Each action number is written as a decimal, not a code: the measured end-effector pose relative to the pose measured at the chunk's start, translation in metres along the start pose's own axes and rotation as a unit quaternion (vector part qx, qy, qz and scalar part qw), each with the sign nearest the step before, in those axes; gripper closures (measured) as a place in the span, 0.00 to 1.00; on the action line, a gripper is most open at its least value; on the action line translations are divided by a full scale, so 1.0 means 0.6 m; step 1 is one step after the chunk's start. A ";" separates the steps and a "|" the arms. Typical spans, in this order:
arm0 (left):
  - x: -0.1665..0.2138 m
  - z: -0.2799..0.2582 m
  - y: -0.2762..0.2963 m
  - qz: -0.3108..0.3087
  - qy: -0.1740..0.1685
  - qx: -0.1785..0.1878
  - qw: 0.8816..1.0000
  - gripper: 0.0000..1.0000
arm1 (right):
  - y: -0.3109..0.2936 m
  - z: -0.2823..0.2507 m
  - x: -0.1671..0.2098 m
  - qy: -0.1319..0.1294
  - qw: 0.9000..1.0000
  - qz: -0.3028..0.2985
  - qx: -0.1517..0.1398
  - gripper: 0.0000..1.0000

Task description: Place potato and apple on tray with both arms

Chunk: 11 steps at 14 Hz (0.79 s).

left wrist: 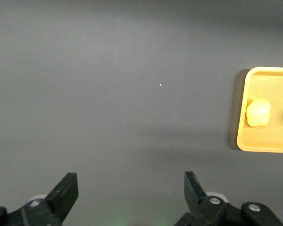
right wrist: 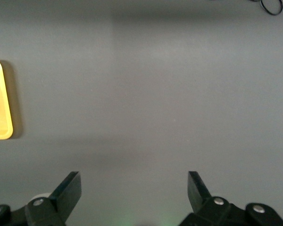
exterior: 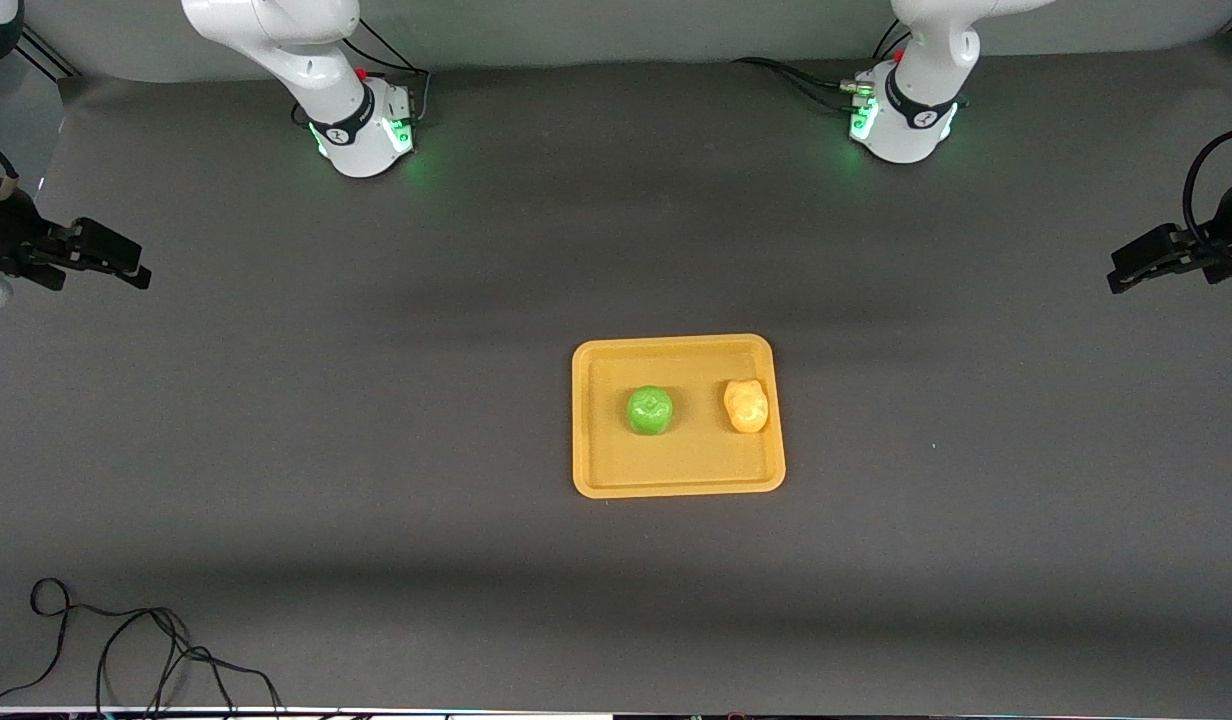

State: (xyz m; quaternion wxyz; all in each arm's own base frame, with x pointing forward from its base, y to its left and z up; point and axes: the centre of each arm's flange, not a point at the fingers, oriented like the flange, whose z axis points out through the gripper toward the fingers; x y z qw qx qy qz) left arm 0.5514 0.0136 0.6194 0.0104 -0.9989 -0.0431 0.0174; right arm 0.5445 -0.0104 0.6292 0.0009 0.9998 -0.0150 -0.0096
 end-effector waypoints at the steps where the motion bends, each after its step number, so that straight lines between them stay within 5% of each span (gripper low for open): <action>1: 0.000 0.000 0.001 0.001 0.000 0.000 1.000 0.00 | -0.002 0.001 0.003 0.005 1.000 0.000 0.002 0.00; 11: 0.006 0.012 0.011 0.006 -0.006 0.000 1.000 0.00 | -0.031 0.000 0.003 0.005 1.000 0.023 0.020 0.00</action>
